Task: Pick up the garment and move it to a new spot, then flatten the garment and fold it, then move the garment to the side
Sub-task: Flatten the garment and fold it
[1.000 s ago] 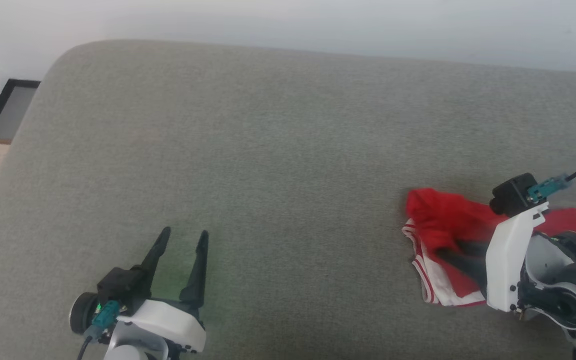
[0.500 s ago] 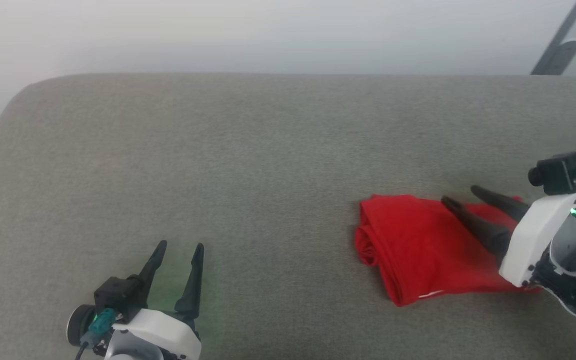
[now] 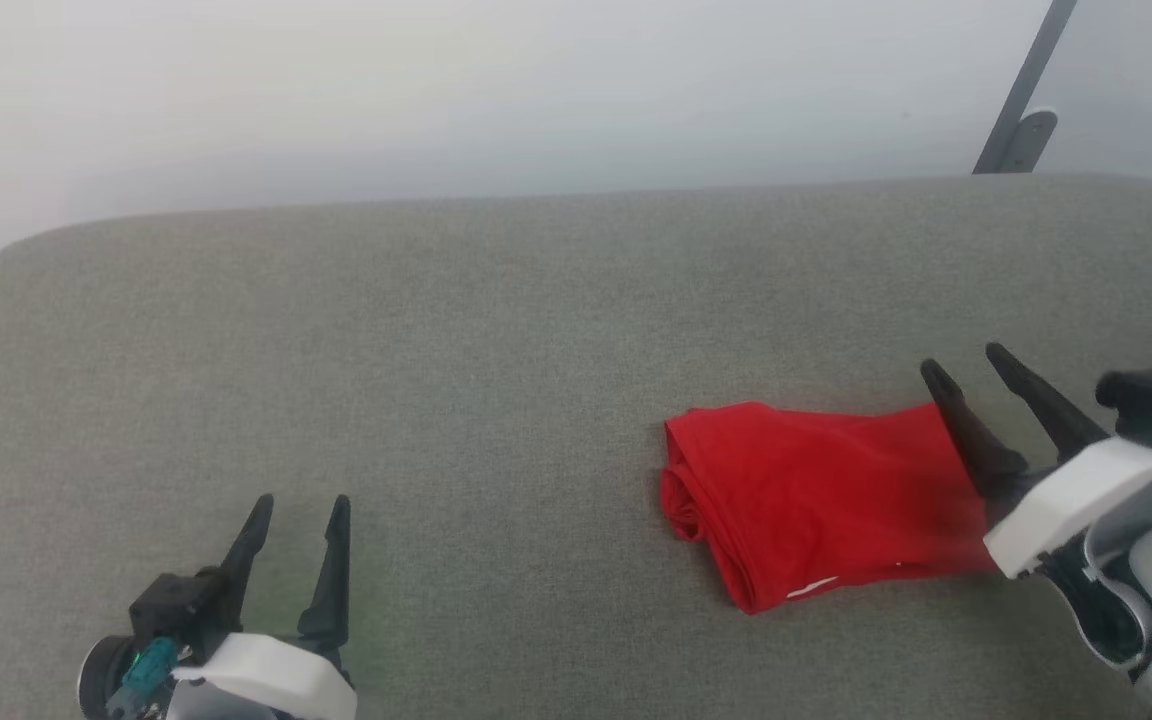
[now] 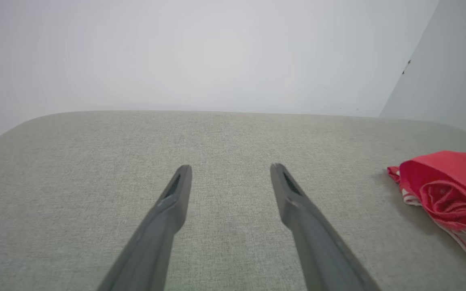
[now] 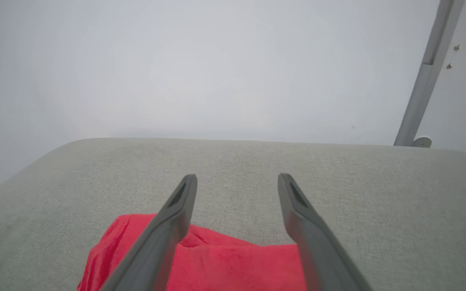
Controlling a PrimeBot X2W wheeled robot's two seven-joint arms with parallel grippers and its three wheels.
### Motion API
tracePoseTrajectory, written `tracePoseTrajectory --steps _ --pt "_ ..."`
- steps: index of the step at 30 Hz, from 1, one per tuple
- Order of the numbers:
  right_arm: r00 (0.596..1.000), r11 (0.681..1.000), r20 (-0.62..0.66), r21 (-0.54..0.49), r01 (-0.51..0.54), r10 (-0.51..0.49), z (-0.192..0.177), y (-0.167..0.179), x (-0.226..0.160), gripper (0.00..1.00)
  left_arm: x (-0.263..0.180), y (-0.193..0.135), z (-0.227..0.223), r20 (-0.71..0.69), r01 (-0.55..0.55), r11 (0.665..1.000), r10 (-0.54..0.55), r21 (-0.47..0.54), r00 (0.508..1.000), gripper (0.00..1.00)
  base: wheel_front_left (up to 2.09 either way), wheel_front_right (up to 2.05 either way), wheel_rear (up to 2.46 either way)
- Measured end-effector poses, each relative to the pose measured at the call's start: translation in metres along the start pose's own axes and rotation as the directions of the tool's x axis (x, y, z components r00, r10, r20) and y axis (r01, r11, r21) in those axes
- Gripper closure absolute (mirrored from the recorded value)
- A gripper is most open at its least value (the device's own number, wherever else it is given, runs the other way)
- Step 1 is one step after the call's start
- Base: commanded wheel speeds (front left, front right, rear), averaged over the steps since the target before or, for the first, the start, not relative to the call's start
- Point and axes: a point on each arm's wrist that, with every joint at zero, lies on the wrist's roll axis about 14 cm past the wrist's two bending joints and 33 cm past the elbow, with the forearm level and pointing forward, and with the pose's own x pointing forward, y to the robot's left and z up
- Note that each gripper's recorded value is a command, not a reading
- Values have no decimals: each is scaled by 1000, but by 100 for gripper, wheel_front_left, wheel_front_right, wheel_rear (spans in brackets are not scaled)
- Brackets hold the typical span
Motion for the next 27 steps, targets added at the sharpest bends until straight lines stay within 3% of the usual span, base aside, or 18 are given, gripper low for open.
tracePoseTrajectory --steps 11,27 --pt "987 991 99 54 125 -130 2 -18 -39 0 -25 15 16 48 -42 999 41 34 998 0 0 0 0" --pt "972 983 141 28 184 -186 -3 -18 -85 0 -69 28 13 50 -109 994 108 21 993 0 0 0 0"
